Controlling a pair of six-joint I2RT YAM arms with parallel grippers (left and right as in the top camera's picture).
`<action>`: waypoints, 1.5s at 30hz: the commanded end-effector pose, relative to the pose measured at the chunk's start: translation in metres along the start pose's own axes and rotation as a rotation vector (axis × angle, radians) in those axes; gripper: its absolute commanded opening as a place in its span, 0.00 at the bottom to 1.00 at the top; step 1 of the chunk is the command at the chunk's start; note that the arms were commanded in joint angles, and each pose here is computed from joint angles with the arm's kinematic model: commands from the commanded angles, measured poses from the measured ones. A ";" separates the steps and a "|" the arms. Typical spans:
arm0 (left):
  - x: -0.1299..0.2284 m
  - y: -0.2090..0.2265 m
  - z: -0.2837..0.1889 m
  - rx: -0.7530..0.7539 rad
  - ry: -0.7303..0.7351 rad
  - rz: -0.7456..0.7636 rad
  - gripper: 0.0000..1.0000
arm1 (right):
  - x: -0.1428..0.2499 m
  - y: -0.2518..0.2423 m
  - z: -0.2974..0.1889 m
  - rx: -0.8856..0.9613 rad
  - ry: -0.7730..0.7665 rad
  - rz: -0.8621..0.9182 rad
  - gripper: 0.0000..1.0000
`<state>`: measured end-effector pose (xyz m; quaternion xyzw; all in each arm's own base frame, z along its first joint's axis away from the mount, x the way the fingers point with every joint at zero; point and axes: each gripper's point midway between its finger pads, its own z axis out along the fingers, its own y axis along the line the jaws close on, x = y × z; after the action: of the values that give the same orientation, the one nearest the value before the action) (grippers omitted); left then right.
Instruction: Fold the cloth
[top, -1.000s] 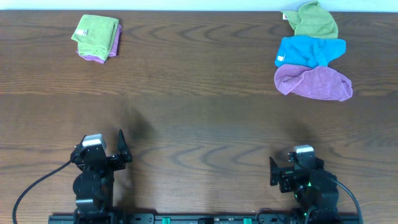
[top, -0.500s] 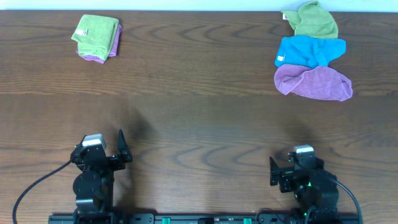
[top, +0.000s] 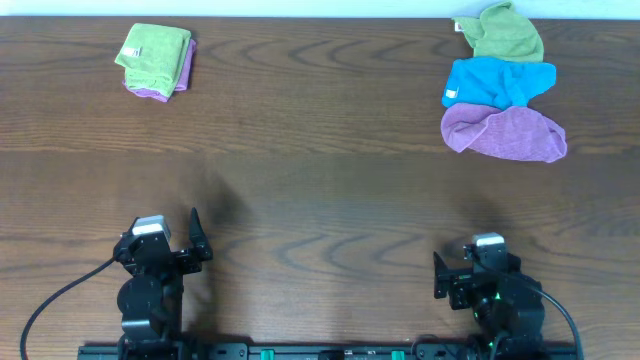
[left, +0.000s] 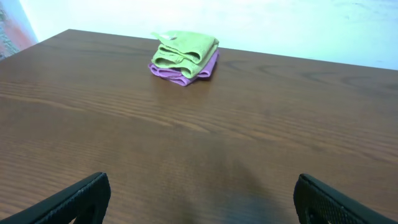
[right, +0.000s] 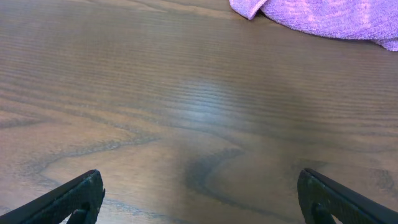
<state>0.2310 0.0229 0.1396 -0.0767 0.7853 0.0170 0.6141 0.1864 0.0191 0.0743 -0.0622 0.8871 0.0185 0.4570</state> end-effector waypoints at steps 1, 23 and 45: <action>0.012 0.005 0.003 -0.025 0.022 0.008 0.95 | 0.001 -0.001 0.001 0.004 -0.003 -0.007 0.99; 0.012 0.005 0.003 -0.025 0.022 0.008 0.95 | -0.089 -0.145 -0.101 0.689 -0.907 1.050 0.99; 0.012 0.005 0.003 -0.025 0.022 0.008 0.95 | -0.127 -0.197 0.018 0.405 -0.441 1.041 0.99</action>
<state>0.2314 0.0230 0.1399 -0.0768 0.7843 0.0170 0.6154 0.2626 -0.1756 0.1494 0.5364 0.6289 0.0152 0.5626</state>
